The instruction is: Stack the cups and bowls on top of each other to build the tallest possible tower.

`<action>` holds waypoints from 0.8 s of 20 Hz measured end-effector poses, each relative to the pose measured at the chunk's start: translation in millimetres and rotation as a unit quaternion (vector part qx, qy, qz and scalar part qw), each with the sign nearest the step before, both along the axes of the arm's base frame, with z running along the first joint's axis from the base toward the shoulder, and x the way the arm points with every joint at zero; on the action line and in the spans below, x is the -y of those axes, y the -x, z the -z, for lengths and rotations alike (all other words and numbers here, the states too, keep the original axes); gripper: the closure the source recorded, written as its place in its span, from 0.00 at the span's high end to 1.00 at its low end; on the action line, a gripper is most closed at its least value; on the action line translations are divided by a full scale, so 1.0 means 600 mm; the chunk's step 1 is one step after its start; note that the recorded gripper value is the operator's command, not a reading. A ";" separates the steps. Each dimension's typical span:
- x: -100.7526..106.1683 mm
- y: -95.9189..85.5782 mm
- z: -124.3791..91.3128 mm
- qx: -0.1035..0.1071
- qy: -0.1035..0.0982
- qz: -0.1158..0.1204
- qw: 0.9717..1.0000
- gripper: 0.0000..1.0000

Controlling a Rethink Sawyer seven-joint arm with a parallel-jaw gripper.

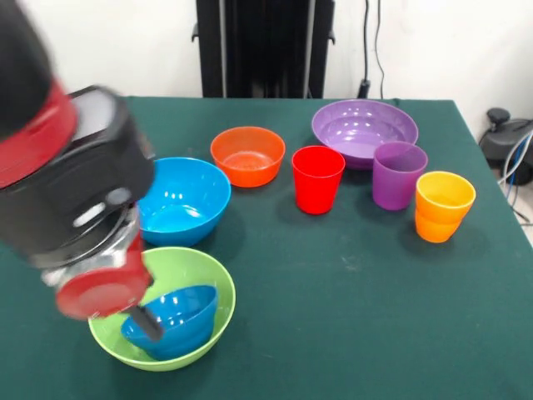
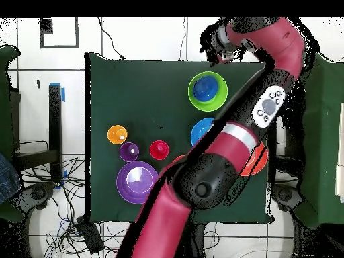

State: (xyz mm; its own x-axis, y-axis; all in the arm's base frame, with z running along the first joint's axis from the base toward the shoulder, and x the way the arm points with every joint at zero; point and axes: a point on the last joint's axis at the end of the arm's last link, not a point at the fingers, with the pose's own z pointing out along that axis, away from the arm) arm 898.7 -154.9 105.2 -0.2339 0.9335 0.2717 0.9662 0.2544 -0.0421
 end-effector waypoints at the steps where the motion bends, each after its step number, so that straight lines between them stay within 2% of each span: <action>1: -0.031 0.018 -0.016 -0.006 0.018 0.013 1.000 1.00; 6: -0.093 0.048 -0.049 0.002 0.057 0.033 0.998 1.00; 8: -0.133 0.065 -0.073 0.022 0.089 0.041 0.995 1.00; 10: -0.146 0.070 -0.083 0.032 0.102 0.044 0.993 1.00; 13: -0.173 0.084 -0.112 0.062 0.137 0.049 0.987 1.00; 16: -0.176 0.090 -0.121 0.074 0.147 0.054 0.985 1.00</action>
State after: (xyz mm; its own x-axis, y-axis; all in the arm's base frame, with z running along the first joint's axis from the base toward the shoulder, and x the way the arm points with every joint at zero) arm 844.4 -49.6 178.0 -0.1462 0.9882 -0.0446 0.9880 0.1482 0.0443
